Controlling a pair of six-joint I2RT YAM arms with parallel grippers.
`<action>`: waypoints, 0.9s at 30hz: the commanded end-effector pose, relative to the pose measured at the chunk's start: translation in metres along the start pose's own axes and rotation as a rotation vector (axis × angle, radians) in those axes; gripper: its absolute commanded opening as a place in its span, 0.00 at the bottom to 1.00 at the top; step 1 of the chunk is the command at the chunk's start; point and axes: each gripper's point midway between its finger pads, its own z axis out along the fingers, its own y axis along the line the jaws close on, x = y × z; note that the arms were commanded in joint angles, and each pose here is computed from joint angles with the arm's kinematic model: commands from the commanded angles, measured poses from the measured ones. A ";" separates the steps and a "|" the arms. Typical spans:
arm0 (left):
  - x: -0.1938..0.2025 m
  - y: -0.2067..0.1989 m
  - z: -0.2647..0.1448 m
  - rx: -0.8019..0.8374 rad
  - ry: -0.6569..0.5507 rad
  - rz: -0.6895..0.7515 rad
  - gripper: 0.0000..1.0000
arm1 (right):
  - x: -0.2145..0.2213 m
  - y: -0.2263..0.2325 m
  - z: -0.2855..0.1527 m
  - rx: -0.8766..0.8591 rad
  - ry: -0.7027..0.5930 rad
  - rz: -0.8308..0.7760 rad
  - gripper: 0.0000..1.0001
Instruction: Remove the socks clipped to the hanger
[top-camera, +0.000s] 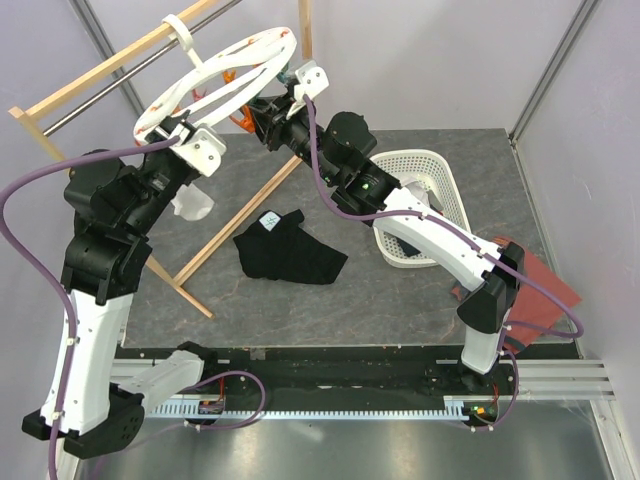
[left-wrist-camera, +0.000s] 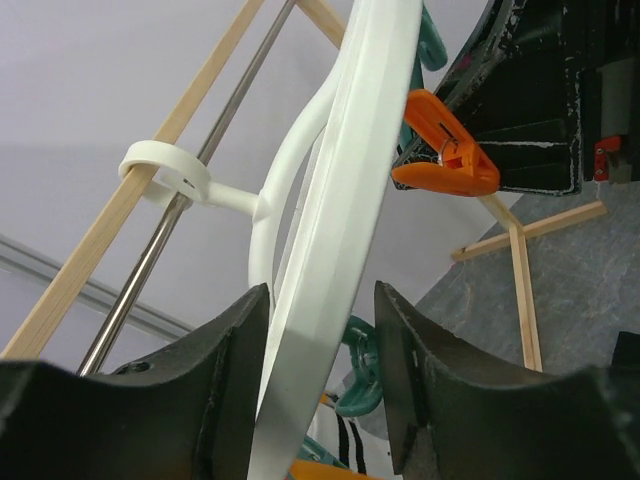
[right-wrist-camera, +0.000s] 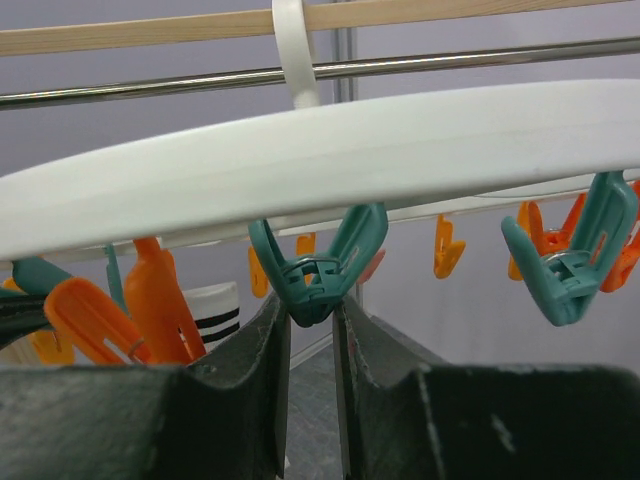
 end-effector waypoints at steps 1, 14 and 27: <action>-0.019 0.014 -0.009 -0.024 -0.049 0.038 0.39 | -0.025 0.007 0.001 -0.039 -0.054 -0.010 0.26; -0.016 0.014 -0.005 -0.023 -0.037 0.042 0.13 | -0.016 0.005 -0.018 -0.005 -0.049 0.096 0.78; -0.016 0.017 -0.006 -0.034 -0.034 0.045 0.13 | 0.079 0.031 -0.035 0.065 0.002 0.170 0.75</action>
